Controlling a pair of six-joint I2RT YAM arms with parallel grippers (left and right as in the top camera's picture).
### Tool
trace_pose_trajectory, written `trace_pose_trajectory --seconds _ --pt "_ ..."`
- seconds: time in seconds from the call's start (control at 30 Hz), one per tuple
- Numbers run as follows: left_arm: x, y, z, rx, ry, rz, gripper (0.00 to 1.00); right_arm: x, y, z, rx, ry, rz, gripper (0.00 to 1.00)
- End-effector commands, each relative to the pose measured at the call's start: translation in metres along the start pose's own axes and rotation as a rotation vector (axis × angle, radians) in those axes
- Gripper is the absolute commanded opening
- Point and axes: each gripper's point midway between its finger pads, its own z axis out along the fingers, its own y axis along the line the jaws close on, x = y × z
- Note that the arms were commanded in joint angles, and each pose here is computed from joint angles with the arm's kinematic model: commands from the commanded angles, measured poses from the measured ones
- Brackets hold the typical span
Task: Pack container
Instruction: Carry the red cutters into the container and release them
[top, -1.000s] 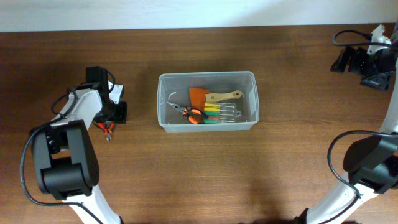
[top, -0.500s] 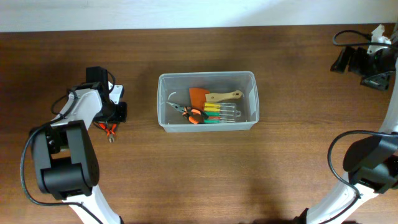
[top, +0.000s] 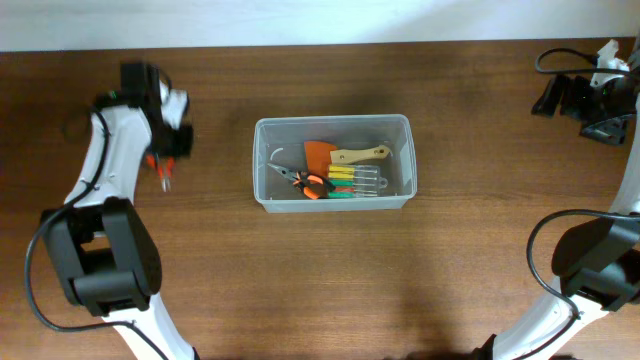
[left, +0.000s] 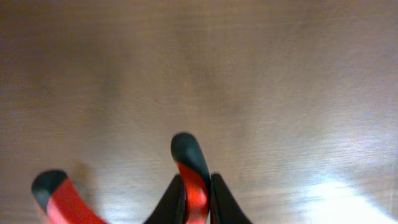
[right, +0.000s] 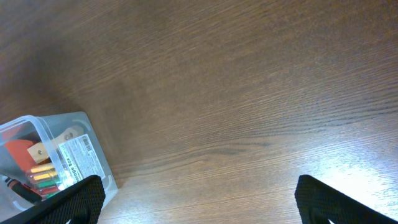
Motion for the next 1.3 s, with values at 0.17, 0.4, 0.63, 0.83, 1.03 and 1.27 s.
trace_pose_trajectory --seconds 0.17,0.4,0.63,0.83,1.03,1.27 --pt "-0.091 -0.115 -0.118 0.108 -0.363 0.626 0.02 -0.002 0.003 0.004 -0.013 0.003 0.001 0.98" --pt "-0.076 -0.221 -0.114 0.158 -0.388 1.108 0.02 -0.002 0.003 0.004 -0.013 0.003 0.001 0.98" --pt "-0.055 -0.274 -0.062 0.232 -0.298 1.269 0.02 -0.002 0.003 0.004 -0.013 0.003 0.001 0.99" --pt "-0.033 -0.282 0.011 0.293 -0.144 1.277 0.02 -0.002 0.003 0.004 -0.013 0.003 0.001 0.98" --pt "-0.025 -0.281 0.019 0.309 -0.104 1.275 0.12 -0.002 0.003 0.004 -0.013 0.003 0.001 0.98" --pt "-0.019 -0.276 -0.023 0.312 -0.094 1.232 0.31 -0.002 0.003 0.004 -0.013 0.003 0.001 0.98"
